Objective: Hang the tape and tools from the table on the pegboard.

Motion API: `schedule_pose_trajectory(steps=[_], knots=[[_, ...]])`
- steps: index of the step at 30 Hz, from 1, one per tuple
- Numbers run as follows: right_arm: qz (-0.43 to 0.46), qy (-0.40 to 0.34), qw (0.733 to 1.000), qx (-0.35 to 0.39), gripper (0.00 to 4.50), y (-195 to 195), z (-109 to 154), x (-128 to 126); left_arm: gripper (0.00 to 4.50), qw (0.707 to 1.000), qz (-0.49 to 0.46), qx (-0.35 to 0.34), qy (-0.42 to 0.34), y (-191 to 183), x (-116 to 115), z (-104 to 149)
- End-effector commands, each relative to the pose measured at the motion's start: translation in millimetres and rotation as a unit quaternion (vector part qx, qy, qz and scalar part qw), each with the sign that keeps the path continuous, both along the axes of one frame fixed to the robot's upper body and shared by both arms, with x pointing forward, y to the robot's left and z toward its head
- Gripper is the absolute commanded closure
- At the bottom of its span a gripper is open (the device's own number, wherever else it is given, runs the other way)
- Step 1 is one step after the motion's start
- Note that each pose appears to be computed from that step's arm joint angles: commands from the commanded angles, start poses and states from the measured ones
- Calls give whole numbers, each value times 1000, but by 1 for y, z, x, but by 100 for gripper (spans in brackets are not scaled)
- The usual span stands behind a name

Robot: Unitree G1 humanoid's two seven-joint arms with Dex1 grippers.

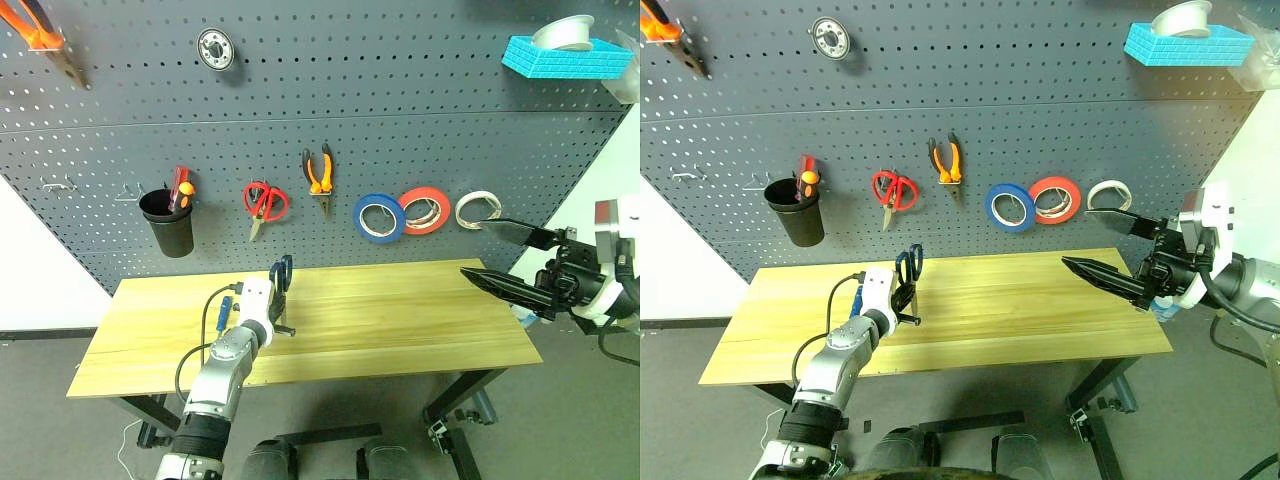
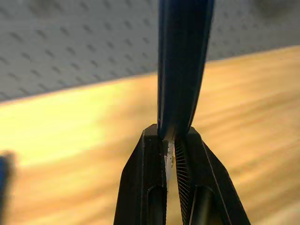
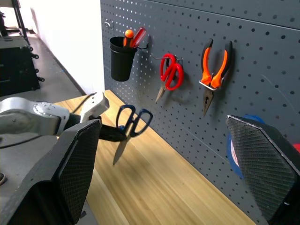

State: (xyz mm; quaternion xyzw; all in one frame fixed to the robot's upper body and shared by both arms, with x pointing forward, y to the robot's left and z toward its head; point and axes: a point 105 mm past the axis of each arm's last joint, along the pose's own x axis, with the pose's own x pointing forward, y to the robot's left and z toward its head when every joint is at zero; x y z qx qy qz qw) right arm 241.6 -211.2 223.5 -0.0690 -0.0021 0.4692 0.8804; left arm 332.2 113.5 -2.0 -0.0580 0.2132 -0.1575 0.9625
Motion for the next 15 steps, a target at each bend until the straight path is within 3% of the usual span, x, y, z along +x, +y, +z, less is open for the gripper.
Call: schedule_pose_trajectory(steps=[1,5,15], knots=[[0,-16,1000,-4,0,1,5,-1,449,998,13,-52,23,0,13,8],[-4,-15,1000,-6,0,0,3,-2,449,990,18,-102,100,4,18,-4],[-15,-11,1000,-8,0,-2,0,-4,449,972,31,-109,204,21,5,-40]])
